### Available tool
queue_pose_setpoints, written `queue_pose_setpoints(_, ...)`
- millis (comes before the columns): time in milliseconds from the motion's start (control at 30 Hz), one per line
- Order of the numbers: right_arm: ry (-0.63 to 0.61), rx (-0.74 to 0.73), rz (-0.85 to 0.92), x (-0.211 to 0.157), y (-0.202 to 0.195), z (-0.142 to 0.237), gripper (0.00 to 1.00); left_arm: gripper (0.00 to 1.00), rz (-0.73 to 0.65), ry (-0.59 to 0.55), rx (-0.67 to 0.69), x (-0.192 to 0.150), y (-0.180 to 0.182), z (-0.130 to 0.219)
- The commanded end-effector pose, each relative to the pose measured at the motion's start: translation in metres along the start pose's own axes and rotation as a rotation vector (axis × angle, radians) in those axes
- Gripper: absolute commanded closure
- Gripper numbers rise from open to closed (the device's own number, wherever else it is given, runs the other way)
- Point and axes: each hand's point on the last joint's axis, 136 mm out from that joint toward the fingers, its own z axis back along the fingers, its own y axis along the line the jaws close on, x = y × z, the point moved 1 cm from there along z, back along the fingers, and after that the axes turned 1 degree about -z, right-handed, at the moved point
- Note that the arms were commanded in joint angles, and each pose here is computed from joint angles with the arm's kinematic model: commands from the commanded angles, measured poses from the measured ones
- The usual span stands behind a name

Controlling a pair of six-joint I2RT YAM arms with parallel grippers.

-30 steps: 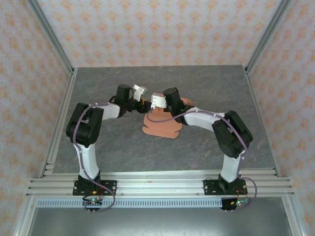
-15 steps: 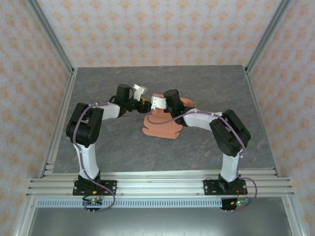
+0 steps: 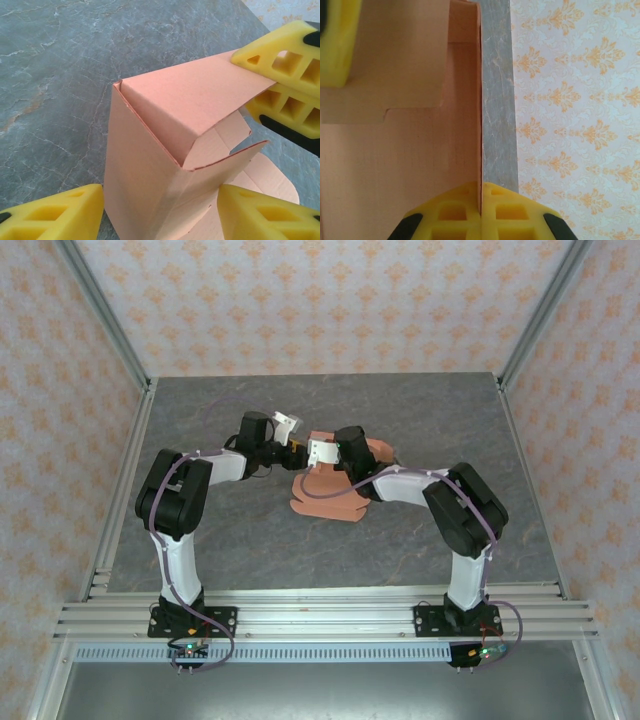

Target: Fold the paper box

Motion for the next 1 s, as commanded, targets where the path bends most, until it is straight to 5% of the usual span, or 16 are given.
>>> queue_pose_setpoints(0, -0.024, -0.012, 0.014, 0.003, 0.005, -0.001, 1.00, 0.41, -0.022, -0.030, 0.021, 0.015, -0.004, -0.001)
queue_pose_setpoints(967, -0.098, -0.077, -0.009, 0.009, 0.009, 0.019, 1.00, 0.55, -0.121, -0.008, 0.199, 0.015, -0.004, 0.002)
